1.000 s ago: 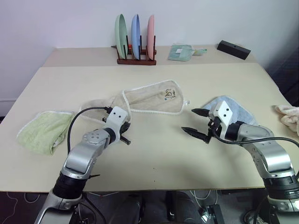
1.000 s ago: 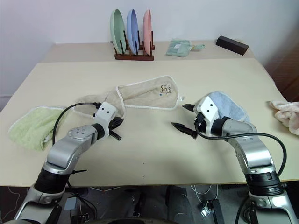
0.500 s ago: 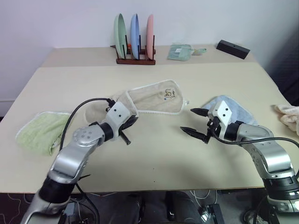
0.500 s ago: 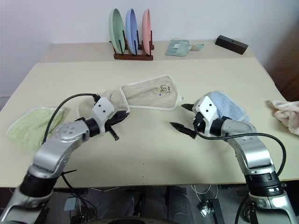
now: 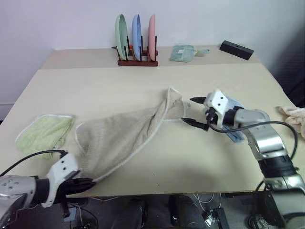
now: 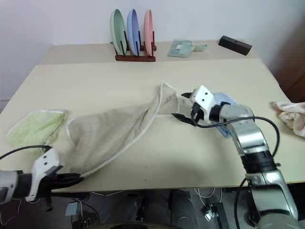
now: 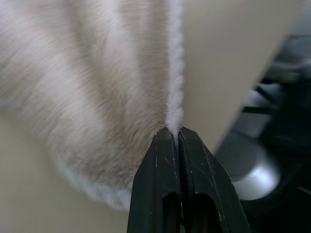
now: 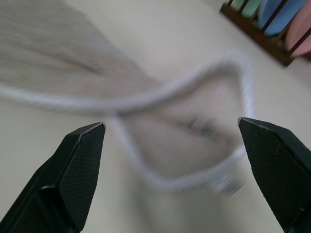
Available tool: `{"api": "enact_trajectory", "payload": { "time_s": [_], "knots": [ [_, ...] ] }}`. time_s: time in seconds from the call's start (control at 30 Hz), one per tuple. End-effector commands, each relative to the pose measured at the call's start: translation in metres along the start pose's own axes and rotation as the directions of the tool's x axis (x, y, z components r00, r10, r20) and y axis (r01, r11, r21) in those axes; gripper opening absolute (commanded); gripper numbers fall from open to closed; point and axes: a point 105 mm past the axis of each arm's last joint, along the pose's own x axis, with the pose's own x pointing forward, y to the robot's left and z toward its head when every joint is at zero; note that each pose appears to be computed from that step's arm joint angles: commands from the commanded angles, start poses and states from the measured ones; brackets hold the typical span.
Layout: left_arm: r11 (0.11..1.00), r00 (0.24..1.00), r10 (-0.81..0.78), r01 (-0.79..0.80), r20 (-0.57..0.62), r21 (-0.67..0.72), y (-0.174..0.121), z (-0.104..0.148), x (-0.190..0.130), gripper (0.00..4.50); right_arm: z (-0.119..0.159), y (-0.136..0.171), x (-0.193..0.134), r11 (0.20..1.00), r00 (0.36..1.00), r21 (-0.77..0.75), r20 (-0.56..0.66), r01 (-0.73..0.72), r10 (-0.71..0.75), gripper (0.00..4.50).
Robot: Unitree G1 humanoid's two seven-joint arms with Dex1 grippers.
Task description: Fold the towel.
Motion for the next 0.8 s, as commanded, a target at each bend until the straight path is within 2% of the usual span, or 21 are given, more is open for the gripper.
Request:
{"api": "enact_trajectory", "payload": {
  "time_s": [0.03,0.17,0.27,0.4,0.53,0.8],
  "knots": [
    [0.995,0.996,0.091,-0.092,0.026,0.045,0.016,0.002,-0.006,0.01,0.012,-0.014,0.01,0.983,1.0,-0.181,0.011,0.03,-0.028,4.5],
    [0.992,0.993,0.1,-0.104,0.061,0.073,0.02,0.008,0.001,0.01,0.018,-0.015,0.025,0.911,1.0,-0.413,-0.012,-0.003,-0.002,4.5],
    [0.991,0.991,0.104,-0.11,0.079,0.076,0.022,0.01,0.004,0.01,0.016,-0.014,0.028,0.85,0.998,-0.525,-0.049,-0.057,0.036,4.5],
    [0.99,0.989,0.109,-0.117,0.102,0.077,0.022,0.014,0.006,0.01,0.018,-0.016,0.019,0.84,0.994,-0.531,-0.064,-0.11,0.09,4.5],
    [0.99,0.988,0.11,-0.119,0.11,0.074,0.022,0.015,0.007,0.01,0.007,0.003,0.005,0.789,0.972,-0.566,-0.136,-0.237,0.194,4.5],
    [0.991,0.987,0.097,-0.107,0.124,0.076,0.022,0.021,0.011,0.01,-0.025,0.011,0.004,0.753,0.962,-0.603,-0.227,-0.262,0.153,4.5]
  ]
}}
